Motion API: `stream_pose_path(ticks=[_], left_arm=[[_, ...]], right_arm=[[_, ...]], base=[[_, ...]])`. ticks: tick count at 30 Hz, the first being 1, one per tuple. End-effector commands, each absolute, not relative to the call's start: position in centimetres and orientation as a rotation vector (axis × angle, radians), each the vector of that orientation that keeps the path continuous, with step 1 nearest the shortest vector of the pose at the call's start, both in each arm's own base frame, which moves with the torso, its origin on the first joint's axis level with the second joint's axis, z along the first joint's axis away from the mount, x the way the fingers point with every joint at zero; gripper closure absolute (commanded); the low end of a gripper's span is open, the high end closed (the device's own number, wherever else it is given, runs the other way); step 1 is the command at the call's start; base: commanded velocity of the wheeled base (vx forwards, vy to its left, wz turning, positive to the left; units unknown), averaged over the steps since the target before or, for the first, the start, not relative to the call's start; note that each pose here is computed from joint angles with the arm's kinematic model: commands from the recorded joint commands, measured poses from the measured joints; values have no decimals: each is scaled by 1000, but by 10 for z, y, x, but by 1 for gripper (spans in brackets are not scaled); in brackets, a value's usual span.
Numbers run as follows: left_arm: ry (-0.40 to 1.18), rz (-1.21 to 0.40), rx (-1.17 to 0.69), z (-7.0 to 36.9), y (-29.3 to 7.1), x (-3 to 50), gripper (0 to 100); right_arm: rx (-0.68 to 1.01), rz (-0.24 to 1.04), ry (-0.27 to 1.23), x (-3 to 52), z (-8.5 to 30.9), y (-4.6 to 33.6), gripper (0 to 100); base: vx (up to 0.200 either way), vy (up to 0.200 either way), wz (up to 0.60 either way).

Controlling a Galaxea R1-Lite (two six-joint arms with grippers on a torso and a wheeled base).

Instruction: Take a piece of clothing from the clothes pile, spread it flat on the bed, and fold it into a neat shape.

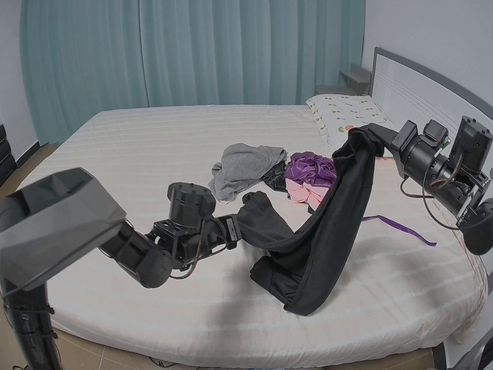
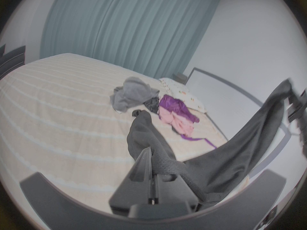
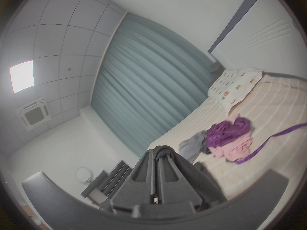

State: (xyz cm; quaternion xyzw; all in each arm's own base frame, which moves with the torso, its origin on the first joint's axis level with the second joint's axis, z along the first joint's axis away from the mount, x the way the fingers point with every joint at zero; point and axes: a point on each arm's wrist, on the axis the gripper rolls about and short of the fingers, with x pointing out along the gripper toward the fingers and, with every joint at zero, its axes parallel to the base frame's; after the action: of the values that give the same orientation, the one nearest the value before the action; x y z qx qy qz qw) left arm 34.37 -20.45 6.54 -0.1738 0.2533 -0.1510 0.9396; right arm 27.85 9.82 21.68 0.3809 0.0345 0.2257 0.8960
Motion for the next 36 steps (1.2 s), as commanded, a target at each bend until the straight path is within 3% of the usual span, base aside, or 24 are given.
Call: stream_pose_path(ticks=[1,5,10,14,15,20,36], left_arm=[[326,-273,-479,162,-170,323,100],[224,-201,-494,195,-164,321,100],[167,-196,-515,218,-147,304,100],[202,-182,-497,206,-141,292,100],[257,-169,-480,187,-138,285,100],[286,-161,-475,167,-136,281,100],[430,-125,-496,129,-134,268,100]], right_arm=[[792,298,-25,335,205,75,100],[805,329,-172,334,249,76,100],[788,388,-210,320,270,85,100],[777,384,-118,319,247,93,100],[763,369,-25,321,219,100,100],[750,345,113,324,177,110,100],[735,318,226,314,147,114,100]], base=[[0,0,0],[0,0,0],[0,0,0],[0,0,0],[0,0,0],[0,0,0],[-25,0,0]])
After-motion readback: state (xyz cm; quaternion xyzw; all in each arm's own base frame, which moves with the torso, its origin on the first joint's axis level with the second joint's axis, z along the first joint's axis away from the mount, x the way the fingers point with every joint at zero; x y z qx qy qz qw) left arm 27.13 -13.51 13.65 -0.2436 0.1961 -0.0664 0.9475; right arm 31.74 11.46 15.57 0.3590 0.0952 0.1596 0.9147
